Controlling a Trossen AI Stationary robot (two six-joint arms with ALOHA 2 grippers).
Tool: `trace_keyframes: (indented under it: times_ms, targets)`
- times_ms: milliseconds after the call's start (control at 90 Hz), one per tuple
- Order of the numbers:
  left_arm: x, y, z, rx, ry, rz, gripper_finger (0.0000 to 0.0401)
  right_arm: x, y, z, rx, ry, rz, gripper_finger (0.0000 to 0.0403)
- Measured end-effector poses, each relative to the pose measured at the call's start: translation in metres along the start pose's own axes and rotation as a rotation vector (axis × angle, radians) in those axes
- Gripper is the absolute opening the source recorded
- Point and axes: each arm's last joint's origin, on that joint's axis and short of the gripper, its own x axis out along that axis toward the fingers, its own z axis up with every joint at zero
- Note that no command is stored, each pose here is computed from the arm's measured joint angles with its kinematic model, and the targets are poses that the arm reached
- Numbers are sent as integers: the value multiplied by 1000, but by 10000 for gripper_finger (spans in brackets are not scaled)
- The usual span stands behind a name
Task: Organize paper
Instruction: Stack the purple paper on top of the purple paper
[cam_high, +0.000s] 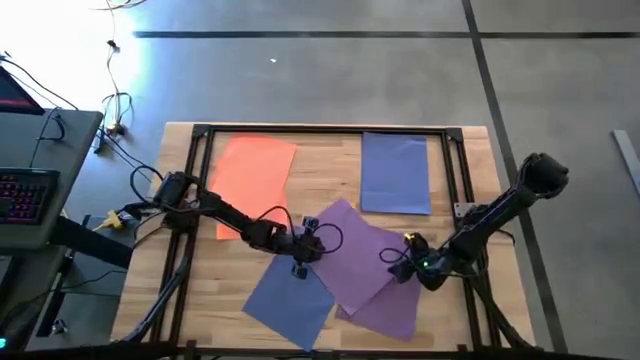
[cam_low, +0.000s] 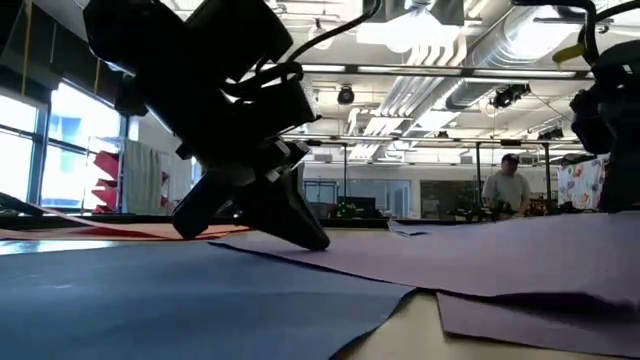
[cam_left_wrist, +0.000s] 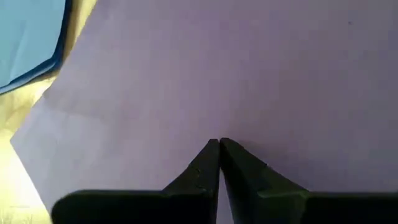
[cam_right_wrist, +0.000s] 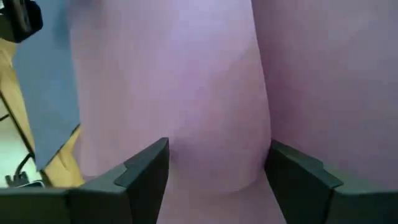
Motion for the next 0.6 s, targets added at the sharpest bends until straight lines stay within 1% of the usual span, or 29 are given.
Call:
trace_keyframes:
  times_ms: [111, 311, 533, 600]
  targets:
    - [0, 0, 0, -1, 2, -2, 0, 0, 3, 1, -23, -9, 28, 238]
    - [0, 0, -1, -4, 4, -3, 0, -1, 15, 1, -84, -77, 152, 238]
    - [0, 0, -1, -7, 7, -4, 0, -2, 17, 5, -39, -225, 180, 237]
    - [0, 0, -1, -7, 7, -4, 0, -2, 17, 6, -38, -252, 182, 231]
